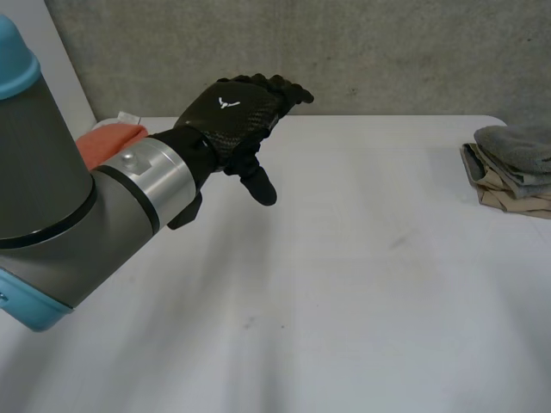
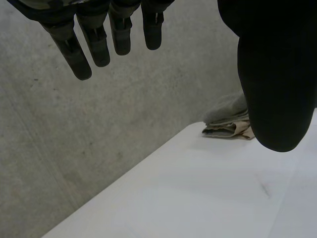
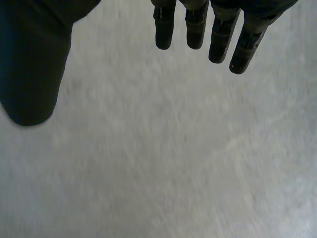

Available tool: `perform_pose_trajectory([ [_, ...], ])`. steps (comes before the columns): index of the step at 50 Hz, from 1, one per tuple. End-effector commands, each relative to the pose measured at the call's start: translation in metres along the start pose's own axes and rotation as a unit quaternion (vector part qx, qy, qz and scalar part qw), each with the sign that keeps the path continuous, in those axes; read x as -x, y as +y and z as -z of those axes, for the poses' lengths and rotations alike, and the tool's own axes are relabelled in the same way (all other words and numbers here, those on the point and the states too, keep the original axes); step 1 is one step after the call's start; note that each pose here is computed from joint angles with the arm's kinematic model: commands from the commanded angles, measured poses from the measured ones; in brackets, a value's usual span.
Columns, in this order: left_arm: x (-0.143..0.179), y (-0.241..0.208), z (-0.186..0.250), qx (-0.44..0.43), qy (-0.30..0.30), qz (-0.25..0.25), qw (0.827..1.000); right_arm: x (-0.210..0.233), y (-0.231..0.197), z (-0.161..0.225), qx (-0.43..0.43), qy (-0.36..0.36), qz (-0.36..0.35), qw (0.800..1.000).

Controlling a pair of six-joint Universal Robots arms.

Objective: Fold the laundry.

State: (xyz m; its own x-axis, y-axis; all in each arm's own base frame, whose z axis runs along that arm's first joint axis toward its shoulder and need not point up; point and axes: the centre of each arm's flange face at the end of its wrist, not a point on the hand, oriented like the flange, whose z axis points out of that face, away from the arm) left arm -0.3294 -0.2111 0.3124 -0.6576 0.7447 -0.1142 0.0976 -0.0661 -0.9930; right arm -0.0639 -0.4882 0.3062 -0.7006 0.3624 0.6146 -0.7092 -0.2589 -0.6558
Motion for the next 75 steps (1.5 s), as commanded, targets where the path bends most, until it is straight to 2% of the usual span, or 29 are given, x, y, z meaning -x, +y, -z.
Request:
perform_pose_trajectory([
  [1, -0.002, -0.003, 0.006, -0.003, 0.004, 0.000, 1.000, 0.064, -0.139, 0.045, -0.078, -0.096, -0.168, 0.978],
  [3, -0.003, -0.003, 0.007, -0.003, 0.009, 0.000, 1.000, 0.081, -0.164, 0.064, -0.087, -0.128, -0.214, 0.964],
  [4, -0.004, -0.002, 0.008, -0.002, 0.014, 0.000, 1.000, 0.099, -0.187, 0.085, -0.093, -0.165, -0.254, 0.948],
  [7, -0.003, 0.001, 0.011, 0.002, 0.029, 0.001, 1.000, 0.129, -0.210, 0.119, -0.087, -0.222, -0.299, 0.924],
  [8, -0.001, 0.002, 0.011, 0.003, 0.028, 0.001, 1.000, 0.148, -0.222, 0.142, -0.081, -0.257, -0.317, 0.909],
  [12, 0.032, 0.009, 0.008, 0.010, -0.014, -0.002, 1.000, 0.184, -0.237, 0.198, -0.060, -0.329, -0.330, 0.883],
  [14, 0.059, 0.012, 0.005, 0.007, -0.050, -0.003, 0.999, 0.193, -0.238, 0.216, -0.053, -0.349, -0.326, 0.877],
  [16, 0.077, 0.014, 0.003, 0.000, -0.073, -0.008, 0.997, 0.202, -0.237, 0.236, -0.045, -0.370, -0.316, 0.873],
  [19, 0.121, 0.025, -0.005, -0.013, -0.128, -0.024, 0.991, 0.208, -0.233, 0.250, -0.035, -0.387, -0.301, 0.871],
  [20, 0.146, 0.037, -0.010, -0.010, -0.155, -0.040, 0.987, 0.210, -0.230, 0.256, -0.031, -0.392, -0.289, 0.873],
  [23, 0.182, 0.058, -0.014, 0.004, -0.191, -0.074, 0.979, 0.212, -0.224, 0.265, -0.024, -0.401, -0.273, 0.874],
  [24, 0.204, 0.070, -0.015, 0.015, -0.211, -0.101, 0.972, 0.213, -0.220, 0.269, -0.021, -0.404, -0.263, 0.876],
  [27, 0.228, 0.091, -0.021, 0.038, -0.226, -0.137, 0.964, 0.215, -0.215, 0.275, -0.016, -0.409, -0.248, 0.878],
  [28, 0.241, 0.111, -0.025, 0.059, -0.230, -0.153, 0.959, 0.215, -0.214, 0.276, -0.014, -0.411, -0.246, 0.878],
  [32, 0.261, 0.153, -0.037, 0.100, -0.227, -0.185, 0.951, 0.219, -0.205, 0.281, 0.002, -0.417, -0.242, 0.876],
  [39, 0.273, 0.211, -0.050, 0.145, -0.219, -0.199, 0.944, 0.221, -0.199, 0.286, 0.013, -0.422, -0.240, 0.875],
  [42, 0.276, 0.219, -0.051, 0.155, -0.228, -0.206, 0.939, 0.221, -0.198, 0.285, 0.013, -0.421, -0.238, 0.875],
  [47, 0.284, 0.210, -0.055, 0.142, -0.287, -0.249, 0.914, 0.220, -0.199, 0.284, 0.012, -0.419, -0.238, 0.876],
  [50, 0.274, 0.191, -0.061, 0.122, -0.295, -0.260, 0.911, 0.220, -0.199, 0.283, 0.012, -0.417, -0.238, 0.877],
  [54, 0.234, 0.156, -0.064, 0.093, -0.271, -0.253, 0.924, 0.217, -0.200, 0.280, 0.012, -0.407, -0.237, 0.882],
  [58, 0.189, 0.108, -0.057, 0.033, -0.249, -0.188, 0.949, 0.213, -0.202, 0.274, 0.012, -0.390, -0.235, 0.890],
  [59, 0.162, 0.093, -0.053, 0.011, -0.228, -0.145, 0.963, 0.212, -0.202, 0.271, 0.012, -0.384, -0.236, 0.893],
  [62, 0.113, 0.076, -0.044, -0.010, -0.180, -0.071, 0.981, 0.206, -0.202, 0.262, 0.013, -0.362, -0.234, 0.902],
  [63, 0.085, 0.072, -0.037, -0.012, -0.148, -0.031, 0.988, 0.205, -0.201, 0.259, 0.015, -0.356, -0.233, 0.905],
  [65, 0.053, 0.072, -0.031, -0.007, -0.106, 0.012, 0.994, 0.203, -0.198, 0.254, 0.019, -0.347, -0.232, 0.909],
  [66, 0.038, 0.073, -0.027, -0.001, -0.084, 0.033, 0.996, 0.201, -0.198, 0.250, 0.019, -0.341, -0.233, 0.911],
  [67, 0.009, 0.078, -0.020, 0.016, -0.040, 0.075, 0.996, 0.200, -0.198, 0.248, 0.018, -0.337, -0.233, 0.912],
  [71, -0.042, 0.096, -0.011, 0.067, 0.033, 0.136, 0.988, 0.198, -0.196, 0.245, 0.020, -0.333, -0.233, 0.914],
  [75, -0.046, 0.110, -0.017, 0.103, 0.019, 0.134, 0.985, 0.197, -0.193, 0.243, 0.023, -0.330, -0.232, 0.915],
])
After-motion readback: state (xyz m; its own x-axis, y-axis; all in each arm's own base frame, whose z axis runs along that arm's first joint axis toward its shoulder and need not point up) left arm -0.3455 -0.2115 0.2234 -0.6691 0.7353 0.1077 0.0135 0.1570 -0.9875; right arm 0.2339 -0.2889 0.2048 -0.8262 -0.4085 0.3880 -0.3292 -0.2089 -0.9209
